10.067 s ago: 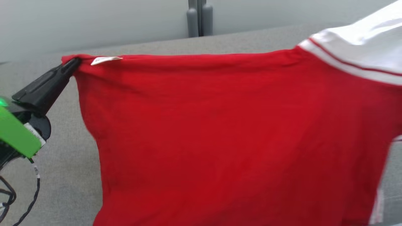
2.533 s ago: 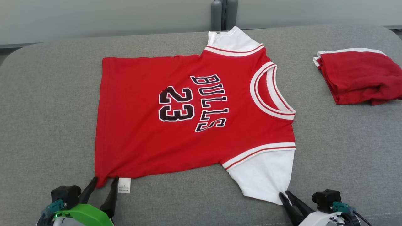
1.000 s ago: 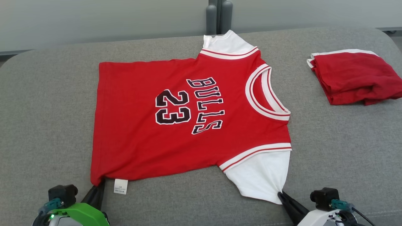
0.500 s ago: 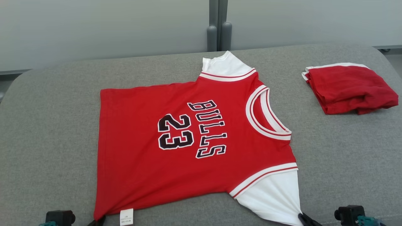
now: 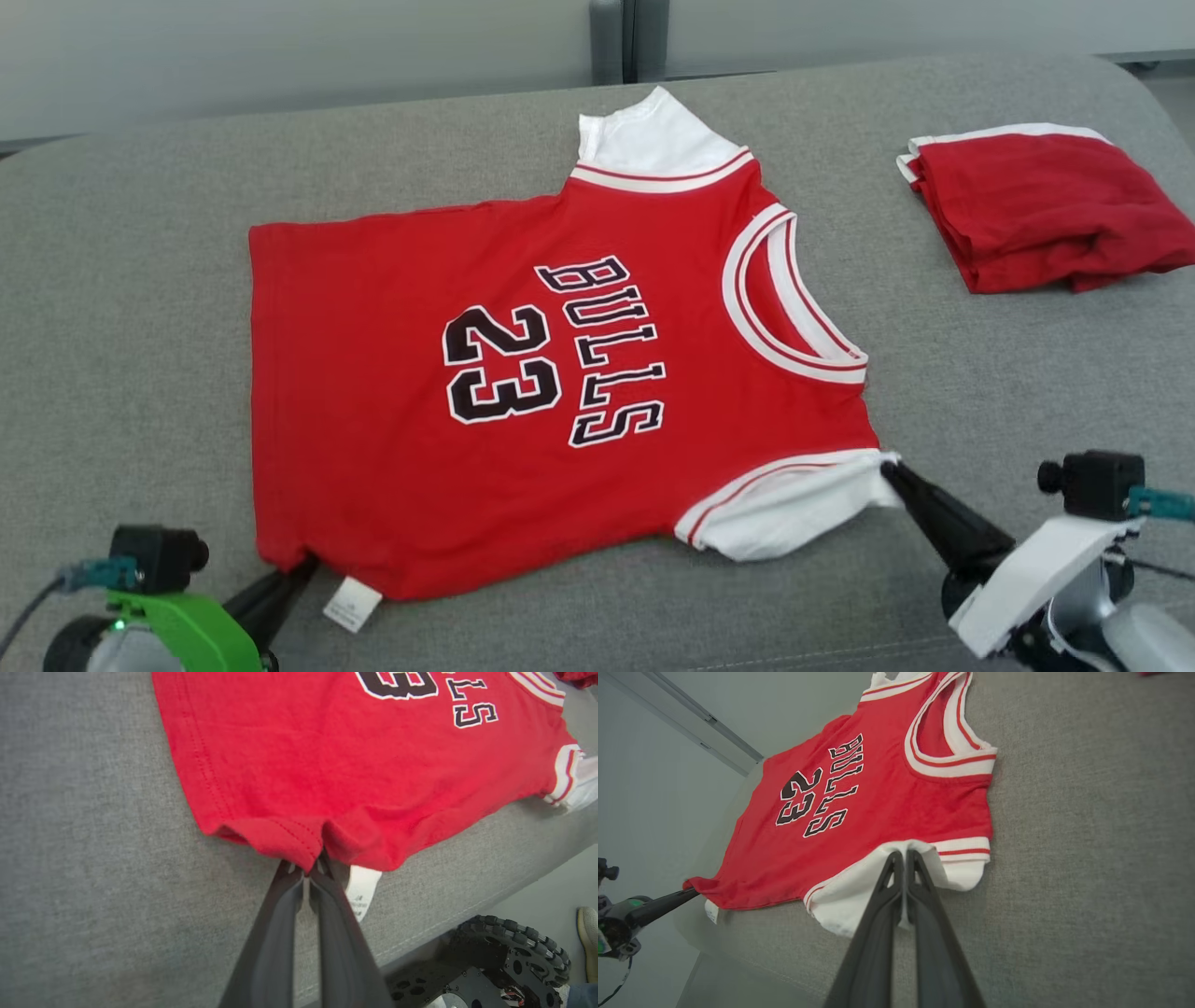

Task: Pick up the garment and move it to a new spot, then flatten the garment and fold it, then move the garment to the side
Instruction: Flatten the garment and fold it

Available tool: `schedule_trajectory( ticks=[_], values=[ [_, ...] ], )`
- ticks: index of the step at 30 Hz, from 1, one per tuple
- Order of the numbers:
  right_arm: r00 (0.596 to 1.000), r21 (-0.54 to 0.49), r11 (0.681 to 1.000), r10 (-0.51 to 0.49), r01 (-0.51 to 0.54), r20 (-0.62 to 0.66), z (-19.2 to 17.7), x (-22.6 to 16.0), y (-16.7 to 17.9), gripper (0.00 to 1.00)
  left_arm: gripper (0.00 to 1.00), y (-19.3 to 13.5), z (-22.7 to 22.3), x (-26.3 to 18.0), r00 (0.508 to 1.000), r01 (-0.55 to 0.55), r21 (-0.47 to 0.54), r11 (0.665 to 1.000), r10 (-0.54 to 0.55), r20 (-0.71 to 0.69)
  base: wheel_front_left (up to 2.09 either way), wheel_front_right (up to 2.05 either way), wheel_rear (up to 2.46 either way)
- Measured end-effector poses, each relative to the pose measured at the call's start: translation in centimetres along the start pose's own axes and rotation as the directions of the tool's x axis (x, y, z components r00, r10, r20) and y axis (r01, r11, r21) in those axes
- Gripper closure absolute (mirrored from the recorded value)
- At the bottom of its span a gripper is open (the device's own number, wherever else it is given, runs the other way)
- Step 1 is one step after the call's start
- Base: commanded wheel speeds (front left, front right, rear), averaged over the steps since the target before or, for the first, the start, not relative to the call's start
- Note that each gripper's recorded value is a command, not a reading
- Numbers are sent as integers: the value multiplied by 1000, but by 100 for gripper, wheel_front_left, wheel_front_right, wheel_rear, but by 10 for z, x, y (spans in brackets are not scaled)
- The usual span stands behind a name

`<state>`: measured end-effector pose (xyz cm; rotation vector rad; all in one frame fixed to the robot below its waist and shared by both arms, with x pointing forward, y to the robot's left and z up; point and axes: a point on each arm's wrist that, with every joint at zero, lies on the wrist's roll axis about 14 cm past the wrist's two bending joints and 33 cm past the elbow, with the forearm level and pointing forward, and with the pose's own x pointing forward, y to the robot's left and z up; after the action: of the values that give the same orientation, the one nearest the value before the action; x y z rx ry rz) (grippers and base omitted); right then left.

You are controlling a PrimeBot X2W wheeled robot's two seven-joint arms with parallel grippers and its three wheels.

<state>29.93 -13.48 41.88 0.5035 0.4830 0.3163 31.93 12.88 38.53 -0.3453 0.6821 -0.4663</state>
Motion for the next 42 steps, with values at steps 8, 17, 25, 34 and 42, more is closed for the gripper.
schedule_trajectory(
  ticks=[8,17,25,34,42],
  values=[
    [999,-27,999,29,-29,36,66,34,-13,100,100,-4,57,20,996,85,71,994,-83,-38,0,0,0],
    [997,-35,999,38,-40,-62,84,79,-26,100,100,30,86,34,996,36,0,999,-36,-77,0,0,0],
    [981,-49,998,37,-47,-190,68,110,-34,100,100,48,97,45,994,5,-38,999,-9,-107,0,0,0],
    [970,-69,996,39,-58,-242,61,135,-36,100,100,60,90,57,985,-23,-53,998,14,-171,0,0,0],
    [977,-116,992,19,-45,-214,71,144,-40,0,5,58,98,70,988,-20,-69,997,9,-153,0,0,0]
  ],
)
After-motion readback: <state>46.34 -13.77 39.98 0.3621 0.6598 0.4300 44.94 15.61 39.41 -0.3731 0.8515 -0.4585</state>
